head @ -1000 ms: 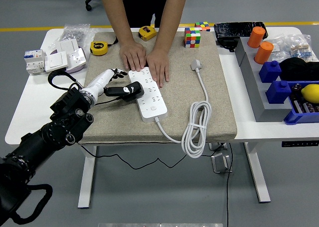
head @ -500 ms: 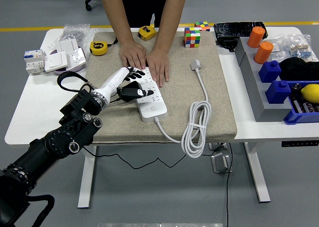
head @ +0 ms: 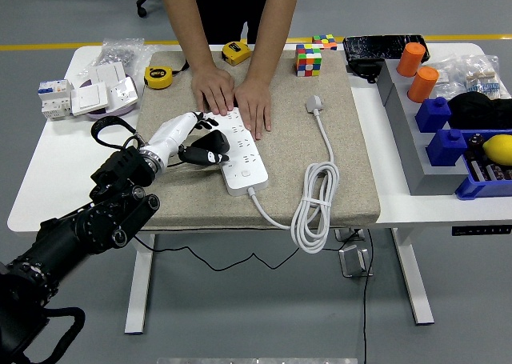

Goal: Pick up the plug,place it near the board,insert it into the board,press the button

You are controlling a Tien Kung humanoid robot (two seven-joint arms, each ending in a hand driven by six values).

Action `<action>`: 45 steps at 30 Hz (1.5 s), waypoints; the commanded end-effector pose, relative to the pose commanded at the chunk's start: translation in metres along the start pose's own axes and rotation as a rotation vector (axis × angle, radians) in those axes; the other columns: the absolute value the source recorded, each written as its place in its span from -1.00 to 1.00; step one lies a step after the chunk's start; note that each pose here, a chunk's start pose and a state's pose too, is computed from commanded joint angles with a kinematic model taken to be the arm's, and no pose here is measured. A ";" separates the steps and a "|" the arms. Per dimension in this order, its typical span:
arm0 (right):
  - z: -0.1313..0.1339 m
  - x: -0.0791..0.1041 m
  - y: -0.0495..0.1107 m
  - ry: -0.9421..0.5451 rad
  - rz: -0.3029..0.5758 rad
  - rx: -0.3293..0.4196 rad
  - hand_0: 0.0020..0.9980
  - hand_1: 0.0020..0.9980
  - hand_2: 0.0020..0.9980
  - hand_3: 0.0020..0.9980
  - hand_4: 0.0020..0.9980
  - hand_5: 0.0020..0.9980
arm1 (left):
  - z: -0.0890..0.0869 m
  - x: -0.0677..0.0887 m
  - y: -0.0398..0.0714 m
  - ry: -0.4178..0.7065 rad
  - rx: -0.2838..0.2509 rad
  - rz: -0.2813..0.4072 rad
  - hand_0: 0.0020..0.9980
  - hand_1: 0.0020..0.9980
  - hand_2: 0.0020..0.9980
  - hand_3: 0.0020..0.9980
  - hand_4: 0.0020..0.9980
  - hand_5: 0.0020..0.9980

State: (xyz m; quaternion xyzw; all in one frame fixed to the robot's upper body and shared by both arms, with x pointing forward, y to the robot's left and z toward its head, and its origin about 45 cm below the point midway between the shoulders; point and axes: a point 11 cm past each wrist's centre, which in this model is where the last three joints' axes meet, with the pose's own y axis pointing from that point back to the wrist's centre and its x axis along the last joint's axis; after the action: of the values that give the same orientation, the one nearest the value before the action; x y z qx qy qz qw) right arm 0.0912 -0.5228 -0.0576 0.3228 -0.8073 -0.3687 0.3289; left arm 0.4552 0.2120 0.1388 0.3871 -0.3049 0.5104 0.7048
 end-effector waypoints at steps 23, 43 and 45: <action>-0.004 -0.005 0.000 -0.010 -0.007 0.010 0.91 0.81 0.70 0.70 1.00 0.80 | 0.002 0.005 -0.001 -0.034 -0.002 0.019 -0.29 -0.06 -0.12 0.02 0.64 -0.77; 0.004 -0.010 0.000 -0.002 -0.016 -0.002 0.92 0.81 0.70 0.70 1.00 0.79 | -0.004 -0.010 0.005 0.078 0.025 -0.011 -0.34 -0.21 -0.47 0.00 0.60 -0.83; 0.004 -0.011 0.000 -0.001 -0.017 -0.001 0.91 0.81 0.70 0.70 1.00 0.79 | -0.005 -0.009 0.006 0.091 0.027 -0.004 -0.35 -0.26 -0.50 -0.01 0.60 -0.83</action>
State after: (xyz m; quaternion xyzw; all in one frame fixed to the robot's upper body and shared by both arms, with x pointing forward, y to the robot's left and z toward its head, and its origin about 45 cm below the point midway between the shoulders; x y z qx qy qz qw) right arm 0.0945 -0.5129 -0.0623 0.3291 -0.8045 -0.3723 0.3254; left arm 0.4474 0.2129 0.1299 0.3737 -0.2650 0.5301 0.7136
